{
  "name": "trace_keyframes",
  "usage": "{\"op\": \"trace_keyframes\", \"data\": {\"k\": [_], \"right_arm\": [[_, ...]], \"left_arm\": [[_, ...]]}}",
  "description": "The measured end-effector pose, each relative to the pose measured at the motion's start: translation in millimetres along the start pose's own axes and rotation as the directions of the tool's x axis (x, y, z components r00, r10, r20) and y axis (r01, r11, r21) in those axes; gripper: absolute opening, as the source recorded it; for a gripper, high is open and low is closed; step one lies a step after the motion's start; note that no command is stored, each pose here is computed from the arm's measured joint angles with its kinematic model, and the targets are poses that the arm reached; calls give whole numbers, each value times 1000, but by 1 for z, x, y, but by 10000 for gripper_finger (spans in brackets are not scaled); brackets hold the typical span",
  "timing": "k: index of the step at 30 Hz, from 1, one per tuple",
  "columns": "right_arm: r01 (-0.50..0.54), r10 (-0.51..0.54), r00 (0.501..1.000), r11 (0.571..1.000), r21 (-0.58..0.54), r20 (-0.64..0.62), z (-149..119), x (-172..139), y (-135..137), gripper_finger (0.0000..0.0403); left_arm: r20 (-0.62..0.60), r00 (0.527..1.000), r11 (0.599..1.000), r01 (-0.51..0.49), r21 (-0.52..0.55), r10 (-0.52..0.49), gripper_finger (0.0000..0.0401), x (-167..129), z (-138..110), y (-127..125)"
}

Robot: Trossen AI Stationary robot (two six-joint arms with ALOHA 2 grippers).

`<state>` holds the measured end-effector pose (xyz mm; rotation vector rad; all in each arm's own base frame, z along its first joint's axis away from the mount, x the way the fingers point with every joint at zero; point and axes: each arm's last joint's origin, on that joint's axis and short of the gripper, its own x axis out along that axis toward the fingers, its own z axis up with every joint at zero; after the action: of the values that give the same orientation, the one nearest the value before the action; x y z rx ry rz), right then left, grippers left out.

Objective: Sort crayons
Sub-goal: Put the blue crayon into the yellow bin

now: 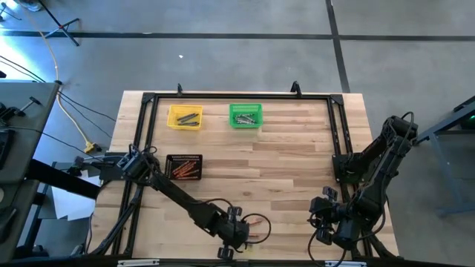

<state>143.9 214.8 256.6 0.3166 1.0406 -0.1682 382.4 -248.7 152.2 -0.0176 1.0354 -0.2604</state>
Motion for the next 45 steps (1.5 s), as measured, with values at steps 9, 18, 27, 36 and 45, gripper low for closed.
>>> {"op": "trace_keyframes", "data": {"k": [9, 18, 27, 36, 45], "right_arm": [[0, 0, 1000, 999, -48, 0, 0, 0, 0, 146], [1, -1, 1000, 997, -71, 0, 0, 0, 0, 146], [-2, 2, 1000, 998, -69, 1, 0, 0, 0, 146], [-3, 3, 1000, 998, -69, 0, 0, 0, 0, 146], [-5, 4, 1000, 998, -68, -3, 0, 0, 0, 146]], "left_arm": [[-17, 1000, 998, 21, 67, -20, 78, -1, -4, -7], [-51, 998, 996, 38, 83, -34, 78, 14, -12, -10], [-74, 997, 997, 28, 76, -22, 78, 23, -15, -5], [-68, 997, 991, 34, 130, -26, 78, 22, -16, -9], [-9, 1000, 961, 13, 278, -11, 78, 9, 3, -21]]}}
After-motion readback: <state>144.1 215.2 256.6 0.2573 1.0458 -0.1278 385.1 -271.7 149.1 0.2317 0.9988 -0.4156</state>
